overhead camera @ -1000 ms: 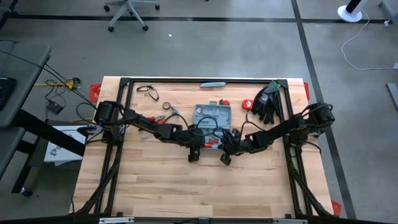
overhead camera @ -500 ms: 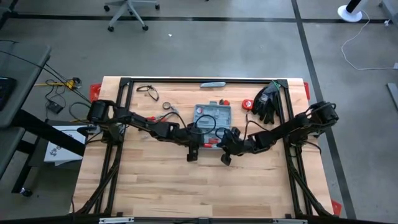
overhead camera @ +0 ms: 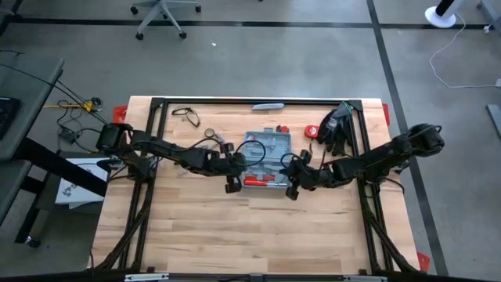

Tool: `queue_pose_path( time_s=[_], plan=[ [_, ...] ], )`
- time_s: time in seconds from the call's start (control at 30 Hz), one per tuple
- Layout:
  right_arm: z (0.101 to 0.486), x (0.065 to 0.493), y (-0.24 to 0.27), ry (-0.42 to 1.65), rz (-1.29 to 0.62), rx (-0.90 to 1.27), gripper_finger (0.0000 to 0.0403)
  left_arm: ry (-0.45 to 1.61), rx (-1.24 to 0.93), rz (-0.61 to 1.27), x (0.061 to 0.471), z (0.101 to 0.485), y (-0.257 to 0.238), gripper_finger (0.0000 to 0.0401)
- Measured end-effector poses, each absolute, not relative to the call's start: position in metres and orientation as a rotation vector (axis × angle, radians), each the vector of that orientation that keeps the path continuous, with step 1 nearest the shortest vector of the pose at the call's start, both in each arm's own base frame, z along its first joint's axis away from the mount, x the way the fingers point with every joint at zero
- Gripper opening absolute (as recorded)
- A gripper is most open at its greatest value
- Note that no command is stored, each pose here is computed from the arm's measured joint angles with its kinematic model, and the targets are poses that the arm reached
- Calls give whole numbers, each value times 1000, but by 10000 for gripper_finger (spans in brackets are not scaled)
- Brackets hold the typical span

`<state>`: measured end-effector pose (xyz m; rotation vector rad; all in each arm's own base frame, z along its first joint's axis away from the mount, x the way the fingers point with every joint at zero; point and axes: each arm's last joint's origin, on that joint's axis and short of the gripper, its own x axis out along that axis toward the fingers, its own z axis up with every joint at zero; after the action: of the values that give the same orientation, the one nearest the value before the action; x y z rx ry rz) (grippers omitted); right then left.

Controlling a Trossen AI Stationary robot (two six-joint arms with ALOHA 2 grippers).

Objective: Prefit tool cases

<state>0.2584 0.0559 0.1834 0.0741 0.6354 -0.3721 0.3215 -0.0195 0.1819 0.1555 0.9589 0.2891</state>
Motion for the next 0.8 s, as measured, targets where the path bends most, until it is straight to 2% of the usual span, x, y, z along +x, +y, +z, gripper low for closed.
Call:
queue_pose_path(
  time_s=[0.3, 0.53, 0.8],
  plan=[
    [199, 234, 47, 683, -484, 26, 0, 1058, 96, 353, 294, 171, -7, 20],
    [197, 229, 45, 703, -529, 31, 0, 1011, -80, 489, 257, 172, 12, 63],
    [197, 229, 45, 709, -533, 34, 0, 1083, -186, 504, 208, 162, 11, 119]
  ],
)
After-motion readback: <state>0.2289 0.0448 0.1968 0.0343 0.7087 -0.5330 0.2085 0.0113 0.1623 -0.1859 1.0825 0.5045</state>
